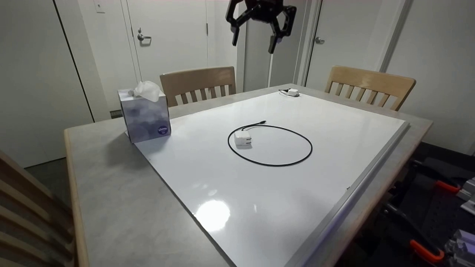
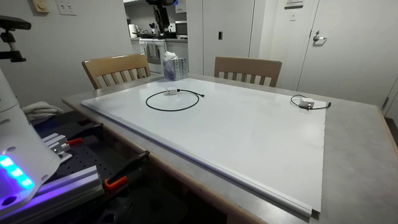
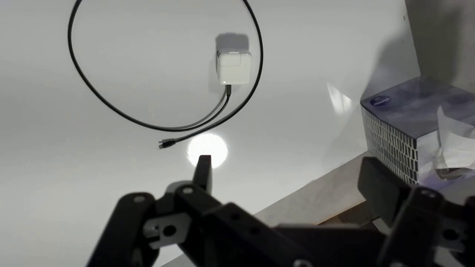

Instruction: Lay the charger across the board

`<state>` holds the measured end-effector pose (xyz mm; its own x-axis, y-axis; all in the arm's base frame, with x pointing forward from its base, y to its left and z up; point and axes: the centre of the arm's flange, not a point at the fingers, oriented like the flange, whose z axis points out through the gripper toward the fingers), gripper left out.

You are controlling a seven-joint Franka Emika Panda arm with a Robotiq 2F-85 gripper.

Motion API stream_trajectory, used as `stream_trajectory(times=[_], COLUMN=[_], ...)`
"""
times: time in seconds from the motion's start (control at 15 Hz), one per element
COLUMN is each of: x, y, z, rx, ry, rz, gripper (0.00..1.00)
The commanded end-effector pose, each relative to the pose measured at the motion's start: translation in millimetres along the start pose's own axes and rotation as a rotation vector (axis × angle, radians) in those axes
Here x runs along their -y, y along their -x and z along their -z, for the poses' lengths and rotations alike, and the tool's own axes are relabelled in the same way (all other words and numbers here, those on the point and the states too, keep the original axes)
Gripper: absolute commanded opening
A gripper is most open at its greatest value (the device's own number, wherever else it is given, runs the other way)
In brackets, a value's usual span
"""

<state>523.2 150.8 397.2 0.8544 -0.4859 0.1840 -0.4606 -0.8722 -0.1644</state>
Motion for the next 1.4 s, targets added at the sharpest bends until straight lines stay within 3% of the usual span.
stream_trajectory(times=[0.0,0.2,0.8,1.33], x=[0,4,18,18], y=[0,1,9,0], z=[2,-4,-77,-127], rx=[-0.003,-0.005,0.075,0.109], ry=[-0.002,0.017,0.086,0.092], rz=[0.0,0.01,0.064,0.046], gripper=[1.0,1.0,1.0,1.0])
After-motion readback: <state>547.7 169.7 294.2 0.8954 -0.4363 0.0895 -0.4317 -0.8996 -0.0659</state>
